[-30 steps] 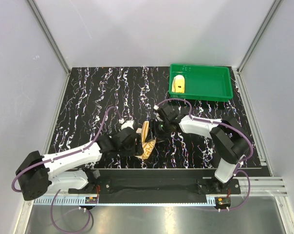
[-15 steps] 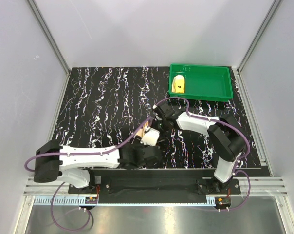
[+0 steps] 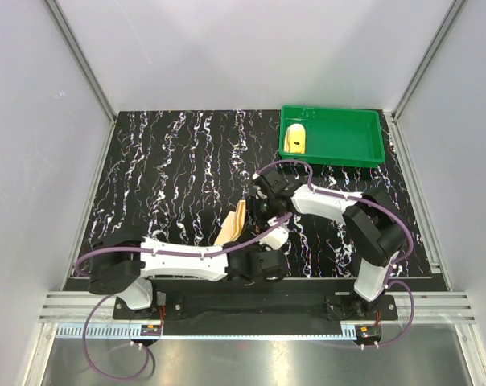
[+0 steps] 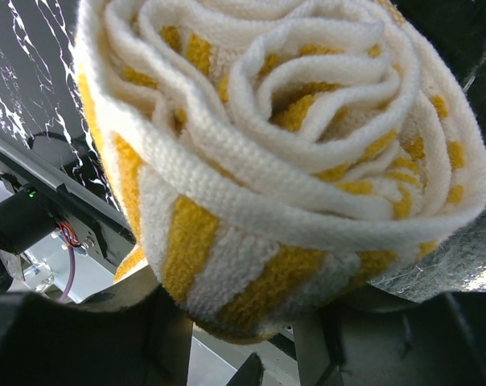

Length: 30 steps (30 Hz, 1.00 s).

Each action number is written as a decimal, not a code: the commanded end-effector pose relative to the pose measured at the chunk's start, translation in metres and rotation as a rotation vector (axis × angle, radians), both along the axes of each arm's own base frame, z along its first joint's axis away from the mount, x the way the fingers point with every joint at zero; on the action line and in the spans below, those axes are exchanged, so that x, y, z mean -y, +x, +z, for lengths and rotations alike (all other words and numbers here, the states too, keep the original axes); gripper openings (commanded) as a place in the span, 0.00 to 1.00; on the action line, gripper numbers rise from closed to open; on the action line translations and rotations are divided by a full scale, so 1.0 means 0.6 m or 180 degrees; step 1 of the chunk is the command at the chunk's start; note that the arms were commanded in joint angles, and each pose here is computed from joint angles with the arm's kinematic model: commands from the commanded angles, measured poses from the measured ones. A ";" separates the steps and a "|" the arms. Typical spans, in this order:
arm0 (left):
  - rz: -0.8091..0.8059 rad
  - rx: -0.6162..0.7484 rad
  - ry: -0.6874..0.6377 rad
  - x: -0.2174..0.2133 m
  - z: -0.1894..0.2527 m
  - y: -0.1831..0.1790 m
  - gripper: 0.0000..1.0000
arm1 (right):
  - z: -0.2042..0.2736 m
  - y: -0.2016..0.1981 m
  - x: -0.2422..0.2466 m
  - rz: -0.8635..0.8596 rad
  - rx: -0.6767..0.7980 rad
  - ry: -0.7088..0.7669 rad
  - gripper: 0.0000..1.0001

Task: Roll the towels
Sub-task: Roll the towel

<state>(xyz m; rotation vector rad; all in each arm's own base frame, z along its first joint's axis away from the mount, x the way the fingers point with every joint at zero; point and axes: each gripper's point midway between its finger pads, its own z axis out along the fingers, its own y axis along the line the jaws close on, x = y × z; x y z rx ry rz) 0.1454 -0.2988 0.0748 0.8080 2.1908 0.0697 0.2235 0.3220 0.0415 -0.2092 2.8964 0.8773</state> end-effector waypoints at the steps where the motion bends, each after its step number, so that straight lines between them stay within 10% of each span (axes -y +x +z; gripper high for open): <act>1: 0.0028 0.0258 0.0016 0.016 0.014 0.022 0.73 | -0.074 -0.039 0.063 0.0086 -0.0181 -0.0684 0.50; 30: 0.0890 0.0055 0.0775 -0.132 -0.091 0.043 0.79 | -0.085 -0.041 0.060 0.0175 -0.0245 -0.0699 0.50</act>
